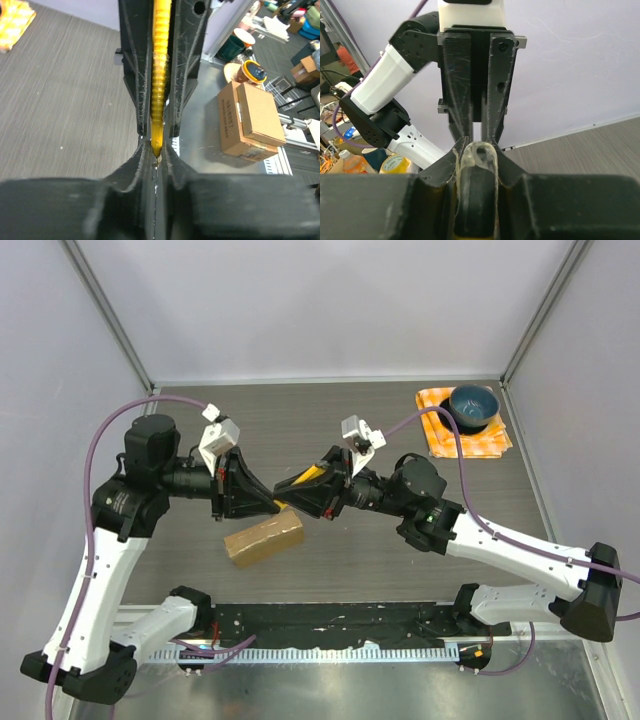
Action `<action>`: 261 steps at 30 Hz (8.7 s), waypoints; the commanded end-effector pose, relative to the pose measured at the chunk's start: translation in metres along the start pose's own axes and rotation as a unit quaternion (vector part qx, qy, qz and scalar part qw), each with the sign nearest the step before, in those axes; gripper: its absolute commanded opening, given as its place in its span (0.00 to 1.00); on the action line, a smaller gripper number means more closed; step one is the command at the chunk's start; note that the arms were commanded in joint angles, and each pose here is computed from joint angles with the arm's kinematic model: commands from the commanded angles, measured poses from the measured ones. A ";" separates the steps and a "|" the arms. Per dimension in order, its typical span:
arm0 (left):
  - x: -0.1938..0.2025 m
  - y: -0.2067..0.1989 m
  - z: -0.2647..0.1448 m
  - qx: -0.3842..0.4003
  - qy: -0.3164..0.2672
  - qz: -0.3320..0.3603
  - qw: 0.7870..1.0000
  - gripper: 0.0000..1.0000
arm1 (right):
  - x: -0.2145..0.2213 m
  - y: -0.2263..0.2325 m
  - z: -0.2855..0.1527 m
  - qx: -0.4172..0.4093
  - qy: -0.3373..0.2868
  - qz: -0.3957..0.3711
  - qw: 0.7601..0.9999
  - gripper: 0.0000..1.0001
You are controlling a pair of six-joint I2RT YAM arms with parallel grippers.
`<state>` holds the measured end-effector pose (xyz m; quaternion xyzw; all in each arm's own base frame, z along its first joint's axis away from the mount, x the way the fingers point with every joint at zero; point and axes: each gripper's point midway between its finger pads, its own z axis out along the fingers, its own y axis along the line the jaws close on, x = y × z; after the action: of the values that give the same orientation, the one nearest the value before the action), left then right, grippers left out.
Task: Unpack the express box
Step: Adjust the knife, then cut the express box at the center of the board.
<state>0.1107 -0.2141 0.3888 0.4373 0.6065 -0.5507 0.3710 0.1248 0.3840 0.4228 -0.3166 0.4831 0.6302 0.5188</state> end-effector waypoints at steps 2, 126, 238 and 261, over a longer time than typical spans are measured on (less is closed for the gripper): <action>0.003 0.021 -0.011 -0.093 0.032 0.041 0.994 0.43 | -0.007 -0.021 -0.006 0.067 0.003 -0.026 0.997 0.01; 0.275 0.199 -0.040 -0.321 0.355 -0.031 0.877 0.47 | 0.212 -0.174 -0.071 0.443 0.037 -0.088 0.892 0.01; 0.285 0.153 -0.049 -0.277 0.409 0.030 0.869 0.55 | 0.176 -0.151 -0.076 0.454 0.029 -0.086 0.886 0.01; 0.285 0.152 -0.049 -0.275 0.408 0.029 0.870 0.47 | 0.206 -0.158 -0.084 0.459 0.064 -0.083 0.882 0.01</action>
<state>0.1553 -0.1236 0.0727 0.5216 0.8229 -0.1113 0.1957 0.2138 0.3750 0.1651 -0.1293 0.7236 0.2684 0.6227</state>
